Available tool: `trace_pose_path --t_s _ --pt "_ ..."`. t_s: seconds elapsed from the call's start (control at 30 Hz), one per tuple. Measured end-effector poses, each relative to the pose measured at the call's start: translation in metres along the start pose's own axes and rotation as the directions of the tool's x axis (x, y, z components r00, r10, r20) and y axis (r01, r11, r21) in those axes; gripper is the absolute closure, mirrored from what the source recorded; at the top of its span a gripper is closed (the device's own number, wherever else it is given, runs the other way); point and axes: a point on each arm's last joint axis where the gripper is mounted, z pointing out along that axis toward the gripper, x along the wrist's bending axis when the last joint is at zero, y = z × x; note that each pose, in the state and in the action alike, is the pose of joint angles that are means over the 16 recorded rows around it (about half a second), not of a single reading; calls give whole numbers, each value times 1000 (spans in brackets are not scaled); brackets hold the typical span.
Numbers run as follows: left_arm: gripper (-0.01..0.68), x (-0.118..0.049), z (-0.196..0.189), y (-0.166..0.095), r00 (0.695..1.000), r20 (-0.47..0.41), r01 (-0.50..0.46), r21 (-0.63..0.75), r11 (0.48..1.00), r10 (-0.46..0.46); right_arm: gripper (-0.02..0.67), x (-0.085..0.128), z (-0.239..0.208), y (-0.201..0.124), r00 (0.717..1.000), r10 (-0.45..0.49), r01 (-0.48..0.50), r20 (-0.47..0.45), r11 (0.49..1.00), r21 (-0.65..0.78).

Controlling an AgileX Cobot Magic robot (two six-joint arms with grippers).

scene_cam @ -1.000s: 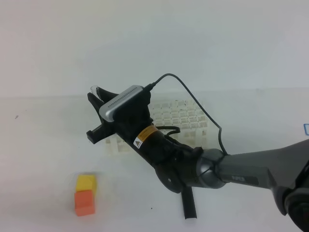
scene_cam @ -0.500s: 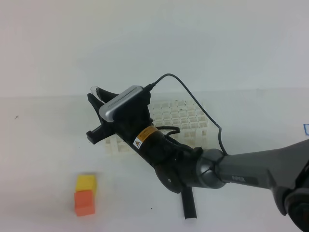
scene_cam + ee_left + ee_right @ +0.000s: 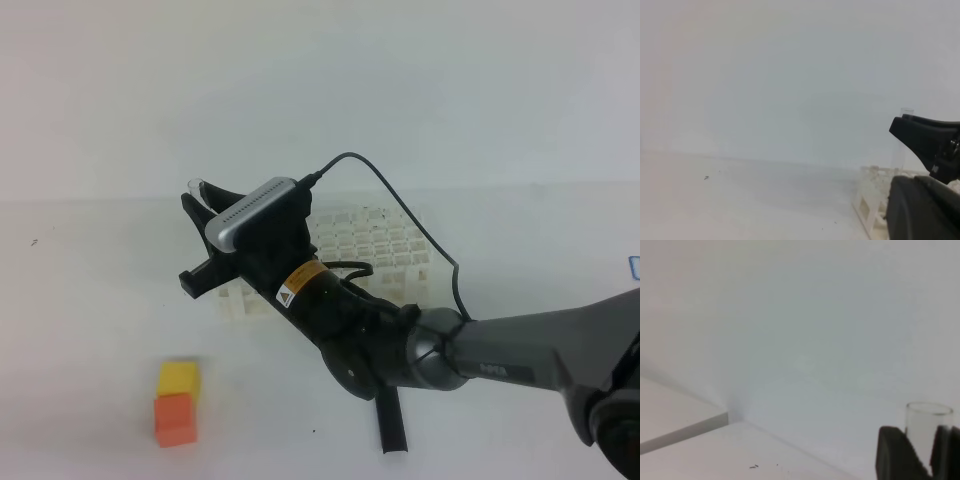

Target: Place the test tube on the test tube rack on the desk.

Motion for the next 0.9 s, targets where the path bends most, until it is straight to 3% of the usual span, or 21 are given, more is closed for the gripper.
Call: trace_pose_path --t_s 0.67,0.9 --pt "674 0 0 0 1000 0 -1 1 1000 1 337 0 0 0 1000 0 0 0 1000 2" --pt "674 0 0 -1 1000 0 -3 1 1000 3 351 1 1 3 1000 -8 9 -15 999 50"
